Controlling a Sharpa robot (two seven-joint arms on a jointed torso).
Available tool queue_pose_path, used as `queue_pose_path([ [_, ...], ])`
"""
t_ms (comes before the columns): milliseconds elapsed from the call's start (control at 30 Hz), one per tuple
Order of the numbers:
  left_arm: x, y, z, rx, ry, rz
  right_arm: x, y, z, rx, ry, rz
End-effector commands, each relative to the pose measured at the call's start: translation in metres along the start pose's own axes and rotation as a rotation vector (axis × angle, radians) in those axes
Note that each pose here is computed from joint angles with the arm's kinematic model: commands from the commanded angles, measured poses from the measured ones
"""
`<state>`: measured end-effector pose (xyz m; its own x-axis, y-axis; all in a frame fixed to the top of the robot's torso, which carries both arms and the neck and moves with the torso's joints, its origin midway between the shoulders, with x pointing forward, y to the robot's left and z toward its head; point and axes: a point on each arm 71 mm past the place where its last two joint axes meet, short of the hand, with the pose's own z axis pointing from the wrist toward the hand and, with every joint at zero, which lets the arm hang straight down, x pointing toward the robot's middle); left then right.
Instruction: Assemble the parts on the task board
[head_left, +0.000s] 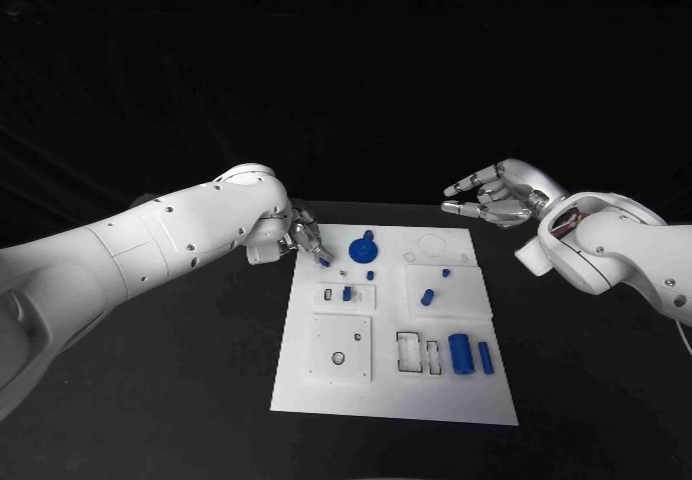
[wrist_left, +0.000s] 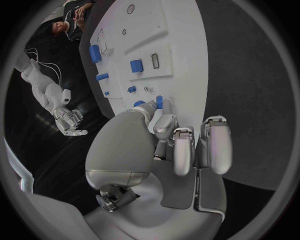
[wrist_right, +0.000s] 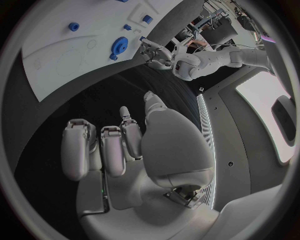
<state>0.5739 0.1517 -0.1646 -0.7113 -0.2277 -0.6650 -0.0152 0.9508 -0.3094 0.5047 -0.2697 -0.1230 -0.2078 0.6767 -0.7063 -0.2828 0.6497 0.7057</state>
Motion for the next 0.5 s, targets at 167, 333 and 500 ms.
queue_pose_path([
  [167, 0.0069, -0.0031, -0.0155, 0.081, -0.107, -0.066, 0.000, 0.000, -0.001, -0.009, 0.016, -0.015],
  [333, 0.0226, -0.0001, -0.0241, 0.101, -0.138, -0.056, 0.000, -0.002, -0.002, -0.007, 0.014, -0.016],
  [500, 0.0367, 0.0028, -0.0297, 0.106, -0.158, -0.033, 0.000, -0.003, -0.003, -0.004, 0.014, -0.015],
])
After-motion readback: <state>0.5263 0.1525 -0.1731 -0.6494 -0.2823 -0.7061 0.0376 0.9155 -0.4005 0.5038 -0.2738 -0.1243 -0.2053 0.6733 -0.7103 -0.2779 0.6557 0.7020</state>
